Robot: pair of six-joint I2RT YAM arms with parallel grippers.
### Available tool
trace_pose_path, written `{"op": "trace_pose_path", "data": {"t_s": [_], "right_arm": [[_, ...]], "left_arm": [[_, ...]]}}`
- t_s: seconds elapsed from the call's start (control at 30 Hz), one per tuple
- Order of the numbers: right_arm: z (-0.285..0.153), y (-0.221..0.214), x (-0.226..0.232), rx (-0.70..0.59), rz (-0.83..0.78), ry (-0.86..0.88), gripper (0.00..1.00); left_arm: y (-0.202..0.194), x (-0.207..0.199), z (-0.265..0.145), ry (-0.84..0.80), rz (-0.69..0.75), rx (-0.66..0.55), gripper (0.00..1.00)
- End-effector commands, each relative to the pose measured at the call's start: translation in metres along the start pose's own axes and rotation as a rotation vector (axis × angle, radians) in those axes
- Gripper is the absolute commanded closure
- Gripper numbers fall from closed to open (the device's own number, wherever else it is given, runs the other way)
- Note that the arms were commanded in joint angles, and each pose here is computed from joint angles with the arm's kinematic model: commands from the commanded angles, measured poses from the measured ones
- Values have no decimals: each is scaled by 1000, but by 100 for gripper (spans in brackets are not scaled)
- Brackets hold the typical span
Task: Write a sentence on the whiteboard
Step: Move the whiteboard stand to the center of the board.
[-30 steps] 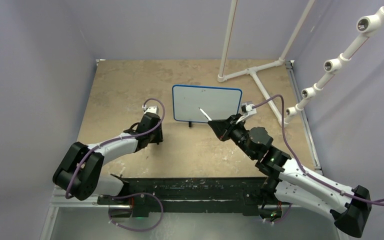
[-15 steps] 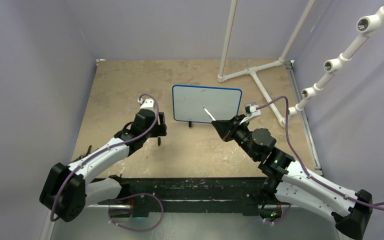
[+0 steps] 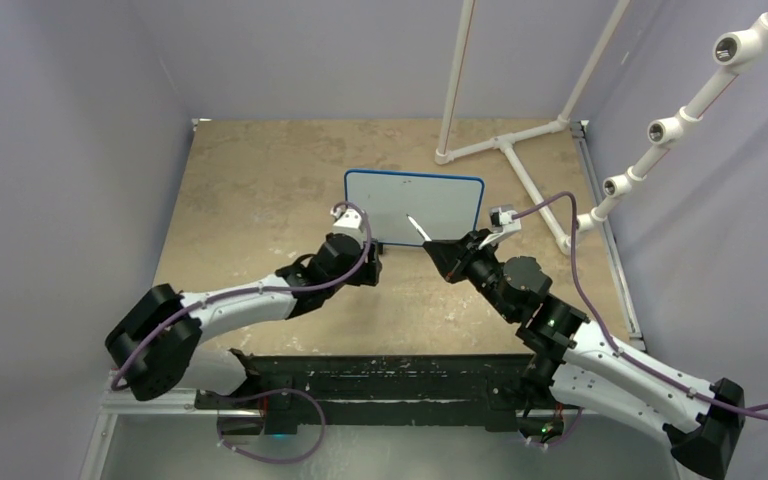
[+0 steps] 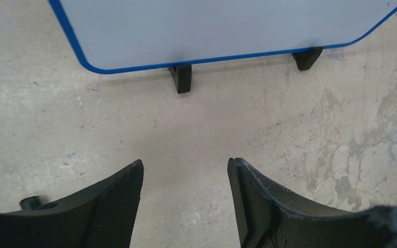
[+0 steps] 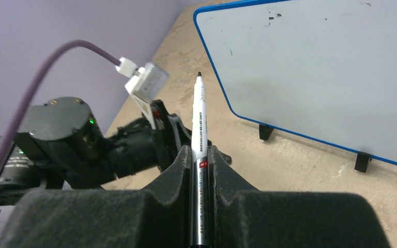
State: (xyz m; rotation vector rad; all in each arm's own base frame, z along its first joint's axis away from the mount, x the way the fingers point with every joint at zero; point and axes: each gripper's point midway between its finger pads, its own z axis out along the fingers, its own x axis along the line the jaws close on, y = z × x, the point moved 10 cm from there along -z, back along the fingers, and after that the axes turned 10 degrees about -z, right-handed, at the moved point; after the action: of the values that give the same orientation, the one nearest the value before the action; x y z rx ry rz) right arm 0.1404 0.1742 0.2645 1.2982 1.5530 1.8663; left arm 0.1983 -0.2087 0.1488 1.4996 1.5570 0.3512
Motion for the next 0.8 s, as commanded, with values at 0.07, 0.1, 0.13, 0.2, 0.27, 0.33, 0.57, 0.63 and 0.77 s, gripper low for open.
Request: {"op": "trace_pose_path", "data": {"t_s": [0.07,0.1,0.13,0.2,0.27,0.33,0.57,0.63,0.77], "right_arm": [[4,2,0,-33,0,-4,100],[5,1,0,-32,0,-4,100],[5,1,0,-30,0,-2,100],[6,0,1,-29,3,2,100],[6,-1,1,-28,4,3,100],[7,-2,1,-25,7,4,100],[7,-2,1,-28,17,8,100],[6,-2,1,-28,17,11,100],[7,-3,2,-27,17,19,100]], "left_arm": [[1,-30,27,-21,-38,-92,41],[-1,-32,30,-22,-36,-92,43],[-3,-34,34,-22,-37,-96,43],[-4,-37,41,-28,-45,-103,46],[-5,-40,47,-24,-48,-124,48],[-7,-38,53,10,-44,-142,50],[-18,-29,74,90,-22,-190,61],[-19,-28,79,101,-14,-197,64],[-19,-28,86,116,-5,-218,67]]}}
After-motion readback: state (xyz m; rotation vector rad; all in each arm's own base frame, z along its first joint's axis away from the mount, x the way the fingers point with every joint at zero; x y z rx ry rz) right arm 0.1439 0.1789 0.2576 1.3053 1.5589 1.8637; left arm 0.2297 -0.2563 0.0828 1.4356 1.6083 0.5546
